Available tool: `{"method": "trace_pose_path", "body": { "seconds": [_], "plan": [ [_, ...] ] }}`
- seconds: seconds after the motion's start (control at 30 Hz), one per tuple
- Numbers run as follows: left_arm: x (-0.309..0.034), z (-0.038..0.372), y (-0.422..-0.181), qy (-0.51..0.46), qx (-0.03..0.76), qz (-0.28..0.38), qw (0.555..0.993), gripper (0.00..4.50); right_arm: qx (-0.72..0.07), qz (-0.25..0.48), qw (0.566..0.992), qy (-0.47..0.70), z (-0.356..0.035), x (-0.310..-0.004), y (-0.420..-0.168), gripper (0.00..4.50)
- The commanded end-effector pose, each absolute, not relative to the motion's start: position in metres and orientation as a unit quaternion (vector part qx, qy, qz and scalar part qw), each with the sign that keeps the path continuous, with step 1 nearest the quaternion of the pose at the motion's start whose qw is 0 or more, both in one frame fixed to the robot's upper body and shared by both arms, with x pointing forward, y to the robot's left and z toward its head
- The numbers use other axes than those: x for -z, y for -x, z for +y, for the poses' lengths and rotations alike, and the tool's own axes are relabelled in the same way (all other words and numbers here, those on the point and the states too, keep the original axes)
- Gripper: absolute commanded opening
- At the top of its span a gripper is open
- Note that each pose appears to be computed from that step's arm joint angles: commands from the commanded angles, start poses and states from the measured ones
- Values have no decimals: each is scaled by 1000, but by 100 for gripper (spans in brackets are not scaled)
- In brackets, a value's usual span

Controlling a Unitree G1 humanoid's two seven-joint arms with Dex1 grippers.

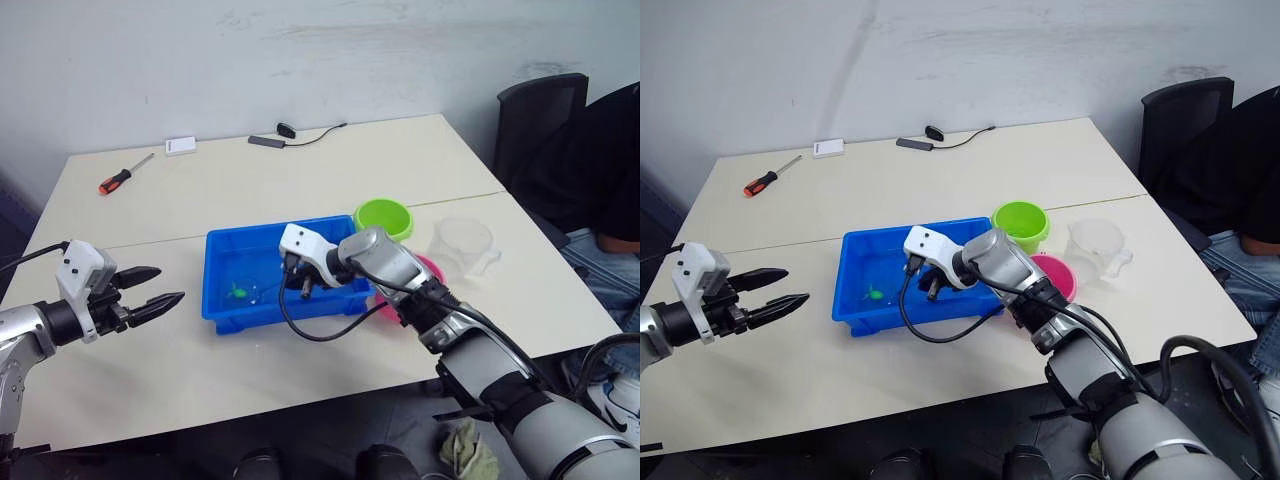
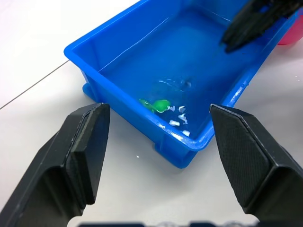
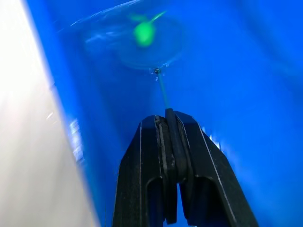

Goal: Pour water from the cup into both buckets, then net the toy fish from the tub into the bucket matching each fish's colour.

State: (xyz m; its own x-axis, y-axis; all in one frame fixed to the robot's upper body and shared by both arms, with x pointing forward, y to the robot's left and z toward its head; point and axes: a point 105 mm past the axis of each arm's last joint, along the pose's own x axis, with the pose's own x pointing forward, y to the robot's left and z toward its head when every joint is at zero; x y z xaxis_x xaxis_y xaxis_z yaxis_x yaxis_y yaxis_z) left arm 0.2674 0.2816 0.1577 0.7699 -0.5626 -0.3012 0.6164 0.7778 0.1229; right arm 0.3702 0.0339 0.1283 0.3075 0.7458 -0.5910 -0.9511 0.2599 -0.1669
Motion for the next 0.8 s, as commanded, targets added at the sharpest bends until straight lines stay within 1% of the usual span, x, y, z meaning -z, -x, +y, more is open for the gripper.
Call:
{"method": "trace_pose_path", "body": {
  "seconds": [0.03, 0.27, 0.37, 0.53, 0.7, 0.8],
  "plan": [
    [-170, 279, -266, -119, 319, 101, 935, 367, -551, 167, 782, 240, 38, -150, -375, 0],
    [-168, 267, -275, -119, 342, 84, 928, 367, -562, 170, 782, 207, 13, -162, -359, 0],
    [-168, 261, -281, -117, 356, 75, 924, 367, -557, 165, 790, 196, -1, -170, -354, 0],
    [-169, 247, -293, -107, 384, 58, 915, 367, -530, 154, 814, 182, -28, -182, -351, 0],
    [-171, 228, -310, -102, 424, 34, 899, 367, -485, 136, 846, 174, -65, -197, -351, 0],
    [-176, 214, -322, -96, 447, 9, 889, 367, -448, 119, 872, 159, -91, -213, -348, 0]
  ]
}}
